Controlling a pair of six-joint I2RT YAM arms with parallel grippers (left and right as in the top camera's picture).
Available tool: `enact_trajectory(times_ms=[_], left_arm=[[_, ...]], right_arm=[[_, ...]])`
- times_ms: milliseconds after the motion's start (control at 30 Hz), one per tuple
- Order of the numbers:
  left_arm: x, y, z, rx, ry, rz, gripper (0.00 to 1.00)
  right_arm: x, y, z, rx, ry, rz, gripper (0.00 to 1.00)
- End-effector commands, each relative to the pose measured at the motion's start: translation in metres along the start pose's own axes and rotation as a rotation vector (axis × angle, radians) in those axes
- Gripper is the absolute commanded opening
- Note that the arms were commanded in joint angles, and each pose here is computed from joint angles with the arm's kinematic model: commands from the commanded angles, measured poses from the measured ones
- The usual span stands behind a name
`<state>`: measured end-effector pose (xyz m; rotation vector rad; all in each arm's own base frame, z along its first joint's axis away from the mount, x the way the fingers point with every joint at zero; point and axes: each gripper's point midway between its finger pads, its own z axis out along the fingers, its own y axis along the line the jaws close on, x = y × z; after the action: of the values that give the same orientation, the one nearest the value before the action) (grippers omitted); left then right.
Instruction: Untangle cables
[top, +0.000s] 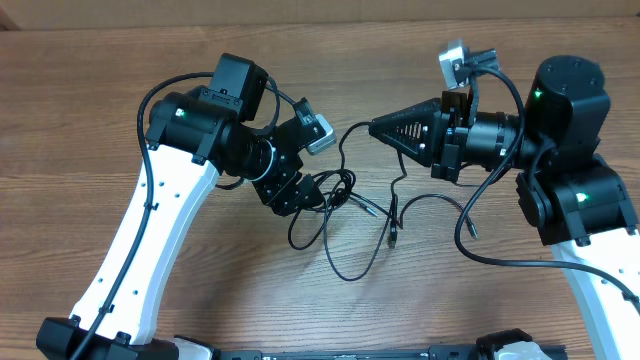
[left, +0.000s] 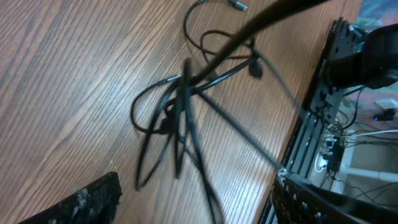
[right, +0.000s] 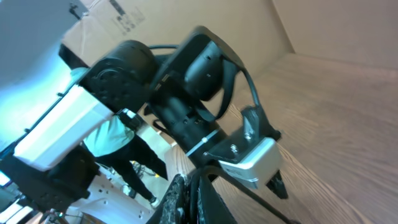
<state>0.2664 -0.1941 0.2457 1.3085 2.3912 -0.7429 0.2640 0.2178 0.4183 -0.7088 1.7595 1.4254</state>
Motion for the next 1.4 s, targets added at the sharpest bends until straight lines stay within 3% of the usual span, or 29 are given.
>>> enact_trajectory(times_ms=[0,333,367,467,767,833,900,1000,1367], left_arm=[[0.003,0.001,-0.005,-0.033,0.004,0.037,0.78],[-0.007,0.005,-0.006,-0.047,-0.034,0.043,0.78],[-0.009,0.005,-0.006,-0.05,-0.039,0.04,0.77],[-0.01,0.008,-0.004,-0.055,-0.047,0.041,0.61],[0.014,0.021,0.035,-0.029,-0.009,-0.037,0.6],[0.017,0.024,0.043,-0.027,-0.012,-0.053,0.48],[0.019,0.026,0.047,-0.024,-0.015,-0.053,0.22],[0.019,0.027,0.049,-0.027,-0.017,-0.052,0.1],[0.039,0.063,0.031,-0.128,-0.008,-0.253,0.08]], right_arm=[[-0.006,0.02,-0.003,-0.084,0.002,0.01,0.04],[-0.013,0.042,-0.005,-0.182,0.016,0.076,0.04],[-0.014,0.042,-0.005,-0.184,0.016,0.081,0.04],[-0.017,0.05,-0.007,-0.213,0.02,0.073,0.04],[-0.028,0.074,-0.013,-0.289,0.025,0.042,0.04],[-0.028,0.075,-0.013,-0.293,0.026,0.039,0.04],[-0.027,0.076,-0.014,-0.297,0.031,0.038,0.04],[-0.025,0.078,-0.014,-0.309,0.046,0.035,0.04],[-0.015,0.08,-0.025,-0.346,0.112,0.032,0.04]])
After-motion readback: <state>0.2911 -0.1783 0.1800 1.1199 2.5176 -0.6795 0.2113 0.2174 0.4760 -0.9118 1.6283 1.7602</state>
